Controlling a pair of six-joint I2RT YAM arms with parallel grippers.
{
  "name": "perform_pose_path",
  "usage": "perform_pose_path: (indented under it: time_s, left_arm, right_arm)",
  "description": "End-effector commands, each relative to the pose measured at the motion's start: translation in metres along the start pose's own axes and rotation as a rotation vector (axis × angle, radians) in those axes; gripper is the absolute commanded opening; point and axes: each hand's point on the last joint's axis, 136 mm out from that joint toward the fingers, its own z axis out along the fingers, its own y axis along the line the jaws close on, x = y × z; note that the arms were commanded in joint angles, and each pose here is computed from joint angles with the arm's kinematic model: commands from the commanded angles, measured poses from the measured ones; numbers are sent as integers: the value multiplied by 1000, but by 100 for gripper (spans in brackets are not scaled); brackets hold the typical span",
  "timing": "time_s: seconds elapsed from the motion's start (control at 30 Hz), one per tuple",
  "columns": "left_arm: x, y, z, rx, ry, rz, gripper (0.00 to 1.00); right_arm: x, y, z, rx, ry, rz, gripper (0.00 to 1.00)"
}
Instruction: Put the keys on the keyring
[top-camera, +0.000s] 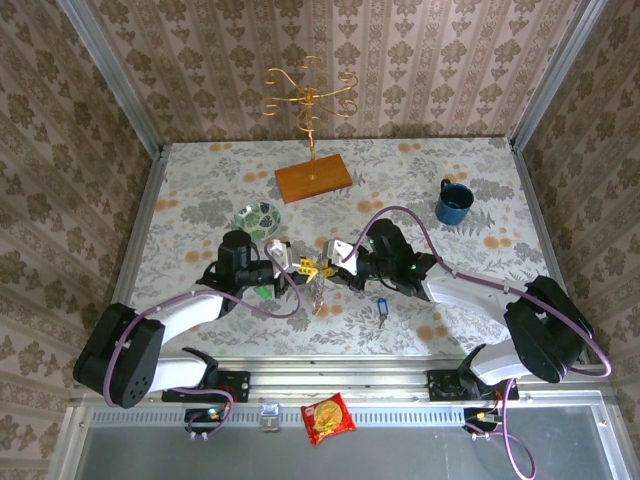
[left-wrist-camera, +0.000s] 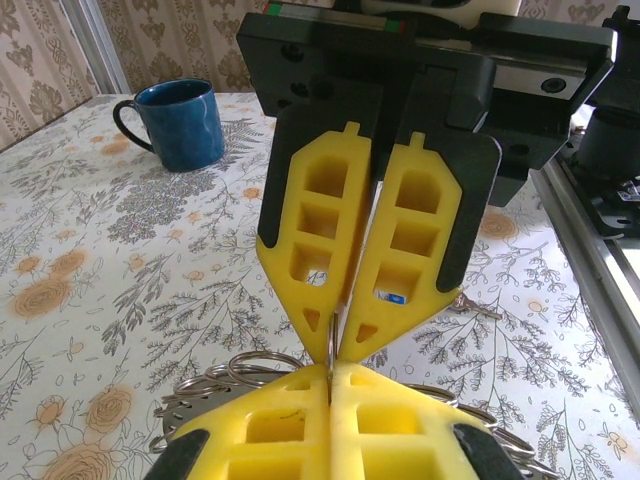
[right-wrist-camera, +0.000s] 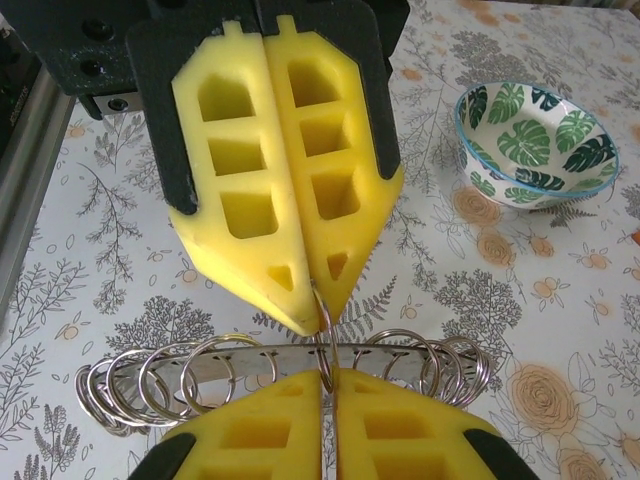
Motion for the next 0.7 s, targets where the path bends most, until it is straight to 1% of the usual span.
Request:
perform_pose_path:
  time_s: [0.0,0.07,0.13,0.3,0.47,0.67]
  left_arm:
    - [-4,-2,1,11,-6,37,0]
    - [-4,-2,0,13,-2,38,0]
    - [-4,-3,1,16,-2,39,0]
    - [-5,-4,2,23,-4,43,0]
    - [-5,-4,3,27,-4,46,0]
    - [-6,-4,3,30,-8,49,0]
  right_arm:
    - [-12,-3,-4,-2,-19,-24,7]
    - [-14,-3,-4,-3,-23,-25,5]
    - [-16,-2,-4,-11,-30,-21,5]
    - [-21,-1,-1,-27,-50,-8,8]
    - [-25,-1,0,-38,-65,-5,4]
    - [-27,1,0,-48,-71,3,9]
